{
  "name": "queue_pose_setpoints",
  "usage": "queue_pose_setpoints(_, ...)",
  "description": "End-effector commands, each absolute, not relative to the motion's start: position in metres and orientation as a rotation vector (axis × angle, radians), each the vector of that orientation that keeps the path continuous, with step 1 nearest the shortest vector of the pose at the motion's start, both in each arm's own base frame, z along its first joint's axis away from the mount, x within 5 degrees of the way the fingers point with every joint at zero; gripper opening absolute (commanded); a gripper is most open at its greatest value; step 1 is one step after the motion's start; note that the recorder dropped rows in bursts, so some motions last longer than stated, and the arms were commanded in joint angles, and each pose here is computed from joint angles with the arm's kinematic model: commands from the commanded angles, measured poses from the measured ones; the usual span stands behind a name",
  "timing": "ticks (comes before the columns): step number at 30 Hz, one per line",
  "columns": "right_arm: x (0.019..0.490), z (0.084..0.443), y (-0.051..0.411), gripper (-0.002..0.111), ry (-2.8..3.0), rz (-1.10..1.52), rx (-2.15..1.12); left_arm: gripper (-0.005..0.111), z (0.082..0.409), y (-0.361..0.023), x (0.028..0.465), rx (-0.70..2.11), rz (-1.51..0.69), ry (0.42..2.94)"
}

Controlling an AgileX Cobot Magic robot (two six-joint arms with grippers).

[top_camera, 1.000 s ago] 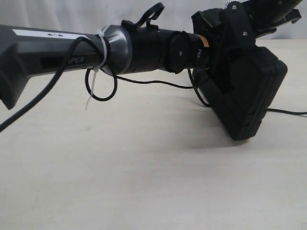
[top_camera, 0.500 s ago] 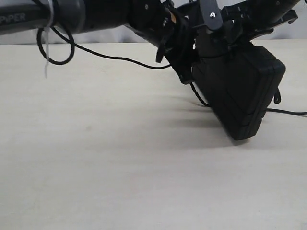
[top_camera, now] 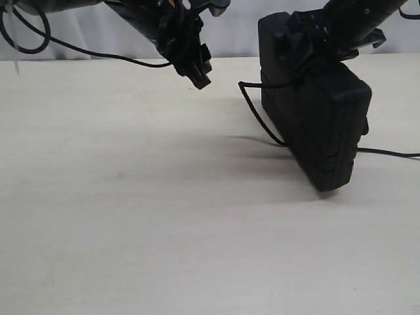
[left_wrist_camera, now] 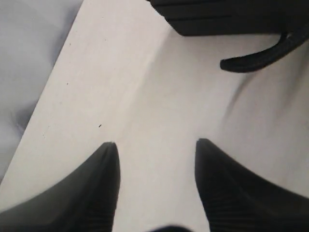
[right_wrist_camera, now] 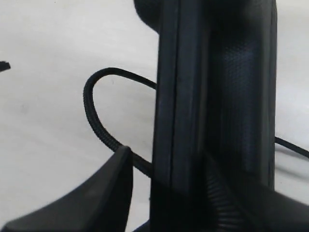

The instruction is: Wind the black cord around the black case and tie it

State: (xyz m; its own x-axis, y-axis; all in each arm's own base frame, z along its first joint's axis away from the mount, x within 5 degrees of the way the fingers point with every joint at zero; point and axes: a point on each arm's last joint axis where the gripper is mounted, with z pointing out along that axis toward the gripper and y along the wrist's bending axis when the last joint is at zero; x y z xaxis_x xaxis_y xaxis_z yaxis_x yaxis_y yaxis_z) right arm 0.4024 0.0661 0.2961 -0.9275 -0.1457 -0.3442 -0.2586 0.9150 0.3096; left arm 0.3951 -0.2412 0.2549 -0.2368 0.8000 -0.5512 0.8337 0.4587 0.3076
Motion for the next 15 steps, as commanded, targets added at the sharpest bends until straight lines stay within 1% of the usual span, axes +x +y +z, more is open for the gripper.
queue_pose_setpoints(1, 0.397, 0.293, 0.088, 0.041, 2.772, 0.544, -0.413, 0.047, 0.259, -0.226, 0.402, 1.298, -0.075, 2.092)
queue_pose_setpoints(11, 0.384, 0.293, 0.144, 0.041, 2.729, 0.531, -0.596, 0.047, 0.257, -0.222, 0.401, 1.284, -0.110, 2.133)
queue_pose_setpoints(13, 0.383, 0.293, 0.148, 0.041, 2.728, 0.533, -0.604, 0.047, 0.255, -0.221, 0.398, 1.323, -0.114, 2.158)
queue_pose_setpoints(15, 0.384, 0.292, 0.145, 0.041, 2.744, 0.514, -0.564, 0.047, 0.250, -0.222, 0.389, 1.438, -0.180, 2.192)
